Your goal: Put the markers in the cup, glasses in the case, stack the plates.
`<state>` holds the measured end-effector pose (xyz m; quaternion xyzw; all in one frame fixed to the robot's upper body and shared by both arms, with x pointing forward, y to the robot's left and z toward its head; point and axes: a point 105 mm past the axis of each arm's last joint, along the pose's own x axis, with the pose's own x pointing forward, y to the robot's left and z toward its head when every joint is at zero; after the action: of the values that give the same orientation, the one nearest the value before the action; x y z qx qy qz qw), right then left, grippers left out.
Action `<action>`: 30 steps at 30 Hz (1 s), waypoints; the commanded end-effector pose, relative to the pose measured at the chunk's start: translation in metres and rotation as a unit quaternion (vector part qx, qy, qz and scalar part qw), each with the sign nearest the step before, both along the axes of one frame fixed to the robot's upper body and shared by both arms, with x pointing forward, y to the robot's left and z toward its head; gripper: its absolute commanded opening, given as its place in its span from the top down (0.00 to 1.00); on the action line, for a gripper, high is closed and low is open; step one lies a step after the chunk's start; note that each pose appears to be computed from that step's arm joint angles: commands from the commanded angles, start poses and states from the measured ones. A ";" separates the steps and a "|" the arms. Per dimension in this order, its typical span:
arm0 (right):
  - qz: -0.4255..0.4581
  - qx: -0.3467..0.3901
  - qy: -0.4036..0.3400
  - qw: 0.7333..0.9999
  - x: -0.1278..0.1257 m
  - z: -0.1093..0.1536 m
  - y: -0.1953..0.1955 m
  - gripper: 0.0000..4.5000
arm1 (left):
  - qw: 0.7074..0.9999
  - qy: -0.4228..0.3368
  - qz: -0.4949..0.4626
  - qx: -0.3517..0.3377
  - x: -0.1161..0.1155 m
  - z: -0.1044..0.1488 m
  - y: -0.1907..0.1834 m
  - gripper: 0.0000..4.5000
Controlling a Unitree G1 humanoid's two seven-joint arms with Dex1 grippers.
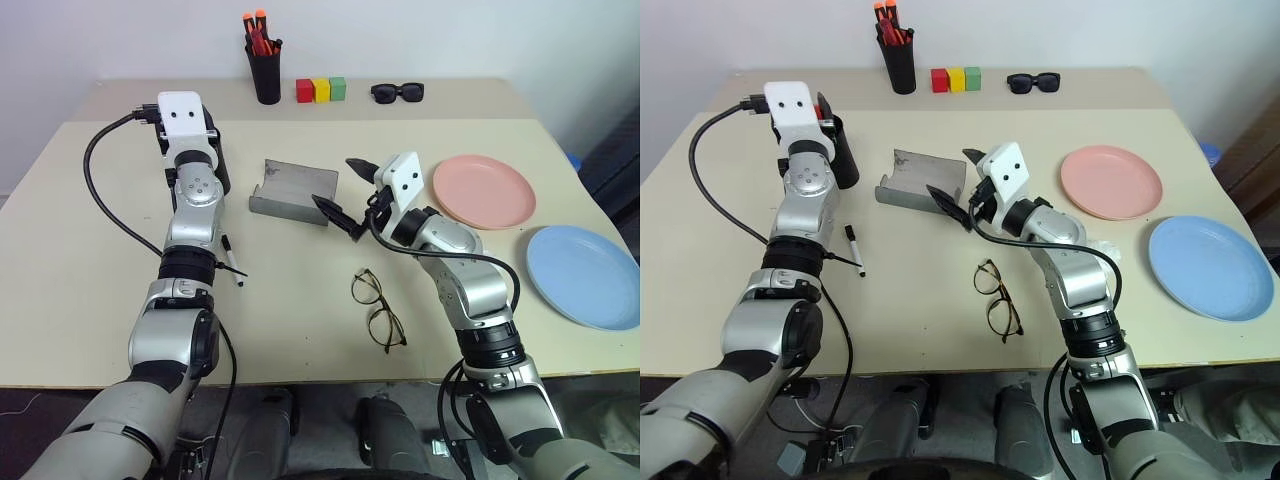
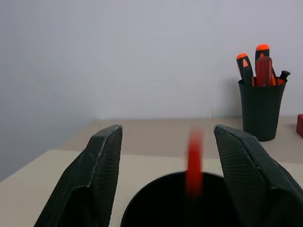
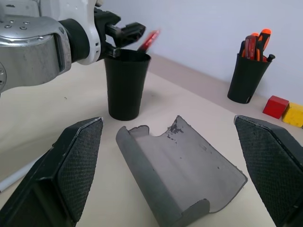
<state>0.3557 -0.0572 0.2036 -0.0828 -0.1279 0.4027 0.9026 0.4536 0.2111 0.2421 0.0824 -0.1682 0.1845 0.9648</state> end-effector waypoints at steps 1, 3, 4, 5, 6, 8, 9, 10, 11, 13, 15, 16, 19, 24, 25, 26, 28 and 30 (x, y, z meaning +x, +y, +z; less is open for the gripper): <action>0.008 0.010 -0.022 1.000 -0.004 0.011 0.004 0.00 | 1.000 -0.017 0.004 0.000 -0.002 0.008 0.001 0.37; 0.008 0.011 -0.022 1.000 -0.004 0.011 0.004 0.00 | 1.000 -0.017 0.006 -0.003 -0.002 0.007 0.001 0.37; 0.008 0.011 -0.022 1.000 -0.004 0.011 0.004 0.00 | 1.000 -0.018 0.007 -0.004 -0.003 0.008 0.001 0.37; 0.008 0.011 -0.022 1.000 -0.004 0.011 0.004 0.00 | 1.000 -0.027 0.008 -0.007 -0.004 0.013 0.002 0.37; 0.008 0.011 -0.023 1.000 -0.004 0.011 0.004 0.00 | 0.999 -0.036 0.008 -0.013 -0.006 0.018 0.003 0.37; 0.007 0.009 -0.025 1.000 -0.004 0.012 0.003 0.00 | 0.998 -0.057 0.004 -0.040 -0.011 0.031 0.008 0.37; 0.005 0.005 -0.028 1.000 -0.004 0.013 0.001 0.00 | 0.996 -0.064 0.000 -0.057 -0.015 0.038 0.012 0.37; 0.004 0.000 -0.031 1.000 -0.004 0.014 -0.002 0.00 | 0.995 -0.068 -0.006 -0.071 -0.020 0.043 0.014 0.37; 0.005 -0.005 -0.032 0.999 -0.004 0.014 -0.004 0.00 | 0.994 -0.067 -0.014 -0.081 -0.024 0.046 0.015 0.37; 0.025 -0.027 -0.027 0.999 -0.009 0.012 -0.007 0.00 | 0.995 -0.042 -0.026 -0.084 -0.036 0.046 0.015 0.37; 0.052 -0.066 -0.025 0.996 -0.017 0.006 -0.010 0.00 | 0.996 0.010 -0.039 -0.078 -0.049 0.035 0.011 0.25; 0.061 -0.081 -0.024 0.995 -0.019 0.004 -0.012 0.00 | 0.995 0.035 -0.044 -0.077 -0.054 0.029 0.009 0.18; 0.070 -0.108 -0.017 0.991 -0.021 -0.001 -0.020 0.00 | 0.987 0.125 -0.046 -0.085 -0.072 0.003 0.001 0.01; 0.068 -0.130 -0.013 0.989 -0.015 -0.004 -0.031 0.00 | 0.952 0.276 -0.017 -0.130 -0.097 -0.053 -0.012 0.01; 0.068 -0.131 -0.013 0.989 -0.014 -0.004 -0.031 0.00 | 0.941 0.307 -0.006 -0.140 -0.101 -0.064 -0.013 0.01; 0.068 -0.131 -0.013 0.989 -0.014 -0.005 -0.031 0.00 | 0.931 0.332 0.006 -0.149 -0.105 -0.072 -0.013 0.01; 0.069 -0.133 -0.013 0.989 -0.013 -0.005 -0.031 0.00 | 0.909 0.376 0.023 -0.179 -0.111 -0.086 -0.012 0.01; 0.072 -0.135 -0.012 0.988 -0.014 -0.007 -0.031 0.00 | 0.890 0.404 0.023 -0.208 -0.113 -0.097 -0.016 0.01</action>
<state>0.3439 -0.0895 0.1819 -0.1876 -0.0608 0.4769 0.8566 0.3427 0.1902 0.1393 -0.0391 0.2781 0.1711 0.9444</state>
